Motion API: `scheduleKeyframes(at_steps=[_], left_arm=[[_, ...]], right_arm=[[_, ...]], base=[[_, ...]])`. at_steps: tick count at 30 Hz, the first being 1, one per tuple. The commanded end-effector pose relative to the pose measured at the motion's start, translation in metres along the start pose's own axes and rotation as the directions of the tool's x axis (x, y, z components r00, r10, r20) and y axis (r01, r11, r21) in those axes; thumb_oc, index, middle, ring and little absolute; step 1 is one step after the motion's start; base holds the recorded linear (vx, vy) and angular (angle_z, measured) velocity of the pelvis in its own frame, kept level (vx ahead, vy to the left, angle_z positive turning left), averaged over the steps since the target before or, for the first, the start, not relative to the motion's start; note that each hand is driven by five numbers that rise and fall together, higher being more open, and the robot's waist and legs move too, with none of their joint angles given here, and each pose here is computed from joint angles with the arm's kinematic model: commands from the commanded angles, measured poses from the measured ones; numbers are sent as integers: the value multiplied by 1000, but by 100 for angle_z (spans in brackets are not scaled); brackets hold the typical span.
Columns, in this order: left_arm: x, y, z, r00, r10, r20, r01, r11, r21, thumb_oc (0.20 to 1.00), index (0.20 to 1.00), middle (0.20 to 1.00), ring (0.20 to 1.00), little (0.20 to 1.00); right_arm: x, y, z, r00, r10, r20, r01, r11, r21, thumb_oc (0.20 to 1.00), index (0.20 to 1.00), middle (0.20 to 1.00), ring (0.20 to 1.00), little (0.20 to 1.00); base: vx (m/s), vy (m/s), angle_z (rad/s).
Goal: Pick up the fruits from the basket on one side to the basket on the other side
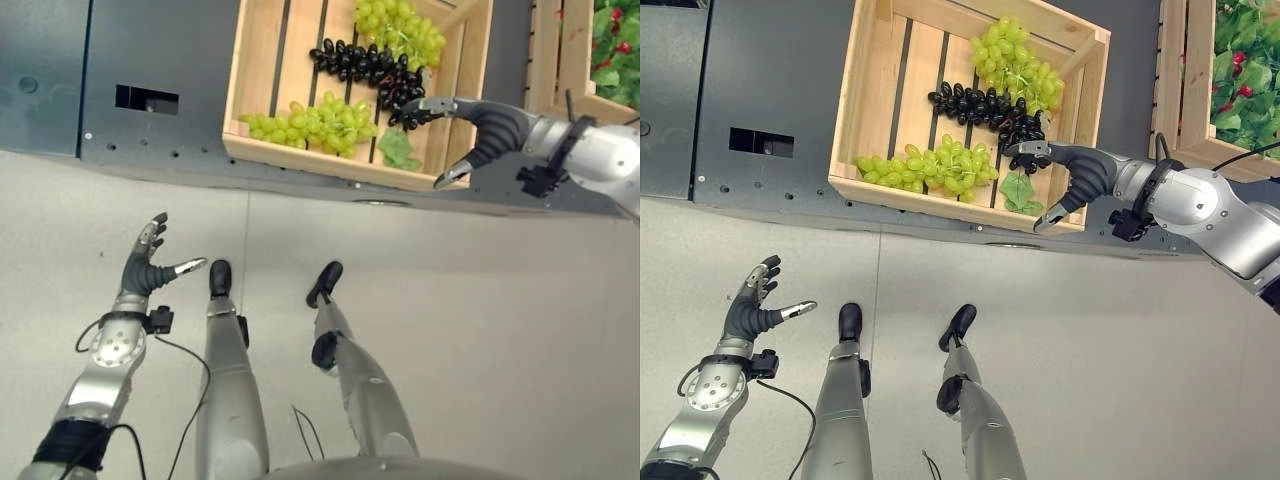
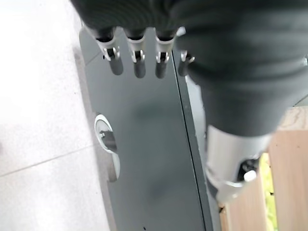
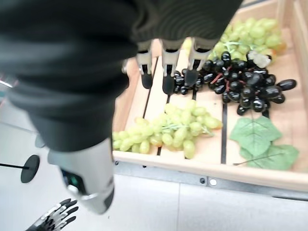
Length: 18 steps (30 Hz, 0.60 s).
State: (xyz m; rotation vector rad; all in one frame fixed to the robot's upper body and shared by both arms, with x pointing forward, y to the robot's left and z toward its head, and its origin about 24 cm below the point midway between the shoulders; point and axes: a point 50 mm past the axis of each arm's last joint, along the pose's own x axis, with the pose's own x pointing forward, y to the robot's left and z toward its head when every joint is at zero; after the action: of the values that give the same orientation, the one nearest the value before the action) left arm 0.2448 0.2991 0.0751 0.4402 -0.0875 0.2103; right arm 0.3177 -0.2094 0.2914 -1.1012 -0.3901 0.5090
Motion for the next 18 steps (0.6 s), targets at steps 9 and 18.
scheduleKeyframes(at_steps=[9, 18], left_arm=[[17, 24, 40, 983, 53, 176, -57, 998, 19, 1000, 1000, 1000, 1000, 1000], [17, 16, 37, 986, 50, 161, -48, 999, -19, 1000, 1000, 1000, 1000, 1000]], right_arm=[[30, -78, 30, 962, -274, 10, 270, 936, -226, 1000, 1000, 1000, 1000, 1000], [51, -89, 38, 961, -273, -42, 240, 902, -360, 1000, 1000, 1000, 1000, 1000]], base=[[-2, 2, -2], [3, -2, 1]])
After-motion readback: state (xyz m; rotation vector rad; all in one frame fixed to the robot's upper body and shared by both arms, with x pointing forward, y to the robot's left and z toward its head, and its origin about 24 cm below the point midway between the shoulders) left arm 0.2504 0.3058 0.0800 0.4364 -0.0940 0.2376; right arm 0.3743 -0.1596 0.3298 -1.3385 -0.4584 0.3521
